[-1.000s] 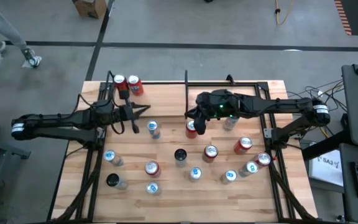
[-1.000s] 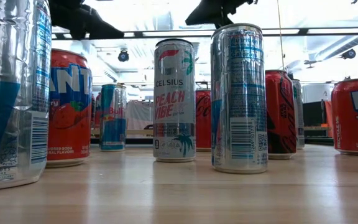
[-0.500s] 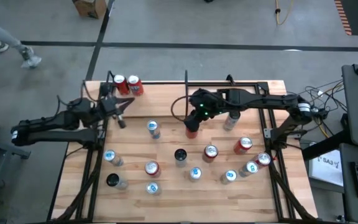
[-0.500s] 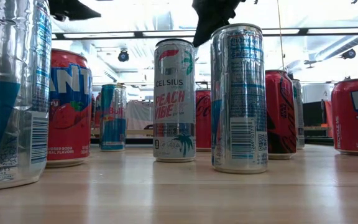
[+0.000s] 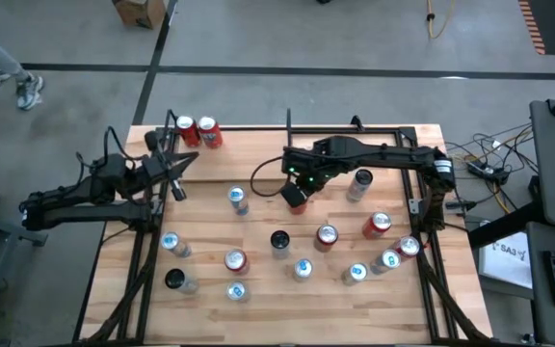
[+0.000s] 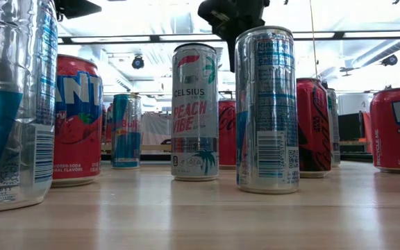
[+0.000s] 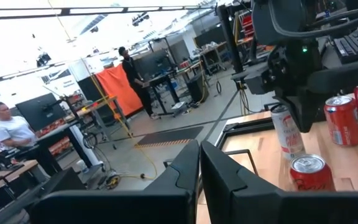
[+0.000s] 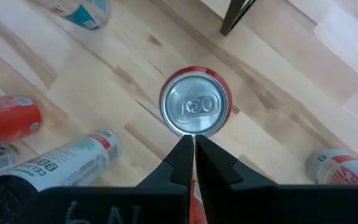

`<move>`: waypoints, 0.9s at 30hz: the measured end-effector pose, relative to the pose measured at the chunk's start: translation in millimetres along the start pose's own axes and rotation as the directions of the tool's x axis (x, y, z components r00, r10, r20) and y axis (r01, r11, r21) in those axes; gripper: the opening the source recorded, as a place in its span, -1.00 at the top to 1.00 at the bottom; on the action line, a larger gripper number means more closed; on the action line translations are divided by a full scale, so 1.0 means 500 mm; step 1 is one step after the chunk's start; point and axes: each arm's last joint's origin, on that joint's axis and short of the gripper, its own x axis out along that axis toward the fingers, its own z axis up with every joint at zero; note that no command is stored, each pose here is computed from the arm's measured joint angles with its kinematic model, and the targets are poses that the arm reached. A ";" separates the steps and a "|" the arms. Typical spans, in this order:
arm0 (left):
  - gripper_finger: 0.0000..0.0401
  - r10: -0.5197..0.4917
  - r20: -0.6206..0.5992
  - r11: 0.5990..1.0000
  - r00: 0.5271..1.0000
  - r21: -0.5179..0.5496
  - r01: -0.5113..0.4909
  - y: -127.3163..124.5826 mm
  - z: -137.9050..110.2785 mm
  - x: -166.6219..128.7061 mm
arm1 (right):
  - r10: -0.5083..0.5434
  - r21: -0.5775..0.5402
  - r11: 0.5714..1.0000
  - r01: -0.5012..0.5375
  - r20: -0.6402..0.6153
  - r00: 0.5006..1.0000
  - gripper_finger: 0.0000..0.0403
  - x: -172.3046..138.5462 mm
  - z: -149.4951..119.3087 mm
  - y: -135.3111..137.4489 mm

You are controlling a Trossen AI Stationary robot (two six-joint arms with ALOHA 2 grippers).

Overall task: Place canned beverage on shelf
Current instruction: Put the white/pink soda can on the shelf

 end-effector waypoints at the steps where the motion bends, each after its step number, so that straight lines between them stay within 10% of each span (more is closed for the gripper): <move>1: 1.00 -0.001 -0.002 1.000 1.000 0.001 0.001 0.000 0.000 0.000 | -0.007 -0.001 1.000 0.007 -0.007 1.000 0.95 0.003 0.003 0.003; 11: 1.00 -0.005 -0.012 1.000 1.000 0.004 0.005 -0.002 -0.002 0.004 | -0.189 0.022 0.980 0.196 -0.191 0.963 0.95 0.002 0.005 -0.042; 27: 1.00 -0.013 -0.031 1.000 0.999 0.014 0.013 -0.007 -0.005 0.013 | -0.189 0.074 0.975 0.208 -0.211 0.959 0.96 -0.061 -0.040 -0.179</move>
